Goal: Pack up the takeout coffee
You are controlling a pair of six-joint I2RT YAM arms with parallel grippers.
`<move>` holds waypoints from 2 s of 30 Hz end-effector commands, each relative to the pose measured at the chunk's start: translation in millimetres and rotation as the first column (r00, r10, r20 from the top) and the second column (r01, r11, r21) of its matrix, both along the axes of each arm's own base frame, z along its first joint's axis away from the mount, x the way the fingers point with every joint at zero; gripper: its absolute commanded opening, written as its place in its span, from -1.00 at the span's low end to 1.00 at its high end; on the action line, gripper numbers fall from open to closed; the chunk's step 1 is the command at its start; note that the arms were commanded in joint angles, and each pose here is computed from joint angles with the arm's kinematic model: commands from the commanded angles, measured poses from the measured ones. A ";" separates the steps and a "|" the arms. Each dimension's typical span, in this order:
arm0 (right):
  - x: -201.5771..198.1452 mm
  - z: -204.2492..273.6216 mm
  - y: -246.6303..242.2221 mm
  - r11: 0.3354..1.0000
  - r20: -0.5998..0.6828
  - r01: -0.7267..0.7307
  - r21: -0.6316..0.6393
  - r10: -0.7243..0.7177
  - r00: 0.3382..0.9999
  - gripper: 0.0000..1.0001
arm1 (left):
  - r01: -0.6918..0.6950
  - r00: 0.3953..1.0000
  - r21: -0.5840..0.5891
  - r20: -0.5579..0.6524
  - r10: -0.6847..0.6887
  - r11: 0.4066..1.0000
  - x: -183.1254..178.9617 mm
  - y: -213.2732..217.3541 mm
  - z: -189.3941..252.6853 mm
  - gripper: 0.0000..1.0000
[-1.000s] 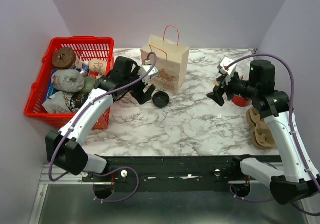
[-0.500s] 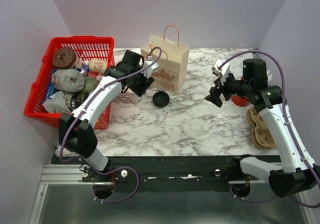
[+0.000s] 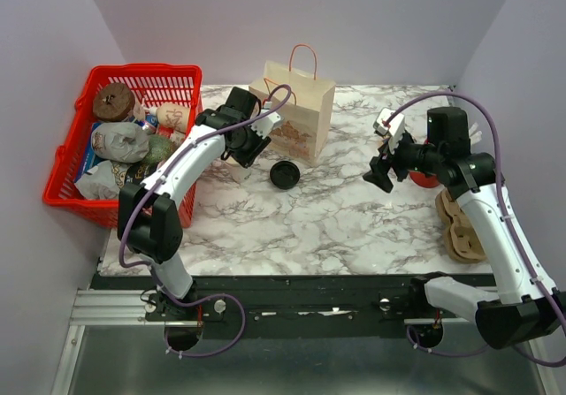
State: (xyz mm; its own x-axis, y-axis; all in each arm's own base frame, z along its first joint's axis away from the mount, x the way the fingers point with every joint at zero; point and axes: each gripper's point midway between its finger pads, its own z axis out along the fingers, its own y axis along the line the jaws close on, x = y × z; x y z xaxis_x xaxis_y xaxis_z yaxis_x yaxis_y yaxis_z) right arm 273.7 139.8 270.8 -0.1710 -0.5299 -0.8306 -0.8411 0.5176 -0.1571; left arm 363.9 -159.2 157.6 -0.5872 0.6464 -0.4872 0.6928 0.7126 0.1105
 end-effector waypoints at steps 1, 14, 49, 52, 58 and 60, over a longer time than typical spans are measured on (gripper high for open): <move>-4.5 -2.2 -2.3 1.000 0.003 0.007 -0.009 -0.007 1.000 0.80 | -0.015 1.000 0.043 0.011 0.014 0.999 3.5 6.8 1.5 -0.05; -8.3 -12.7 -2.8 1.000 -0.012 0.001 -0.012 -0.001 1.000 0.80 | 0.006 1.000 0.080 0.000 -0.006 0.997 8.4 9.6 -7.7 -0.29; 0.1 -18.8 2.8 1.000 -0.039 0.004 0.011 -0.003 0.999 0.80 | 0.015 0.993 0.232 0.113 -0.042 0.972 6.0 53.8 59.4 -1.00; 0.7 -18.8 2.0 1.000 -0.035 0.010 0.010 -0.009 0.999 0.80 | -0.006 0.981 0.202 0.192 -0.033 0.979 7.3 53.0 98.4 -1.00; -1.7 -25.9 3.0 1.000 -0.056 0.006 0.012 -0.006 0.998 0.80 | 0.116 0.976 0.054 0.181 -0.124 0.992 -26.0 26.2 148.9 -1.00; -0.2 -26.1 2.7 1.000 -0.053 0.009 0.012 -0.008 0.999 0.80 | 0.213 0.967 -0.007 0.146 -0.210 0.977 -47.0 10.9 146.9 -1.00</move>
State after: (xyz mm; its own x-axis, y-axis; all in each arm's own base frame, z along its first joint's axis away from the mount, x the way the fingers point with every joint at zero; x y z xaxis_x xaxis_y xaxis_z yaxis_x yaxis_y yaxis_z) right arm 271.8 139.3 247.4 -0.2135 -0.5312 -0.8199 -0.8428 0.5246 -0.1203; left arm 372.9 -125.5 295.6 -0.4171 0.7291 -0.5426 0.6767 0.6476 0.3501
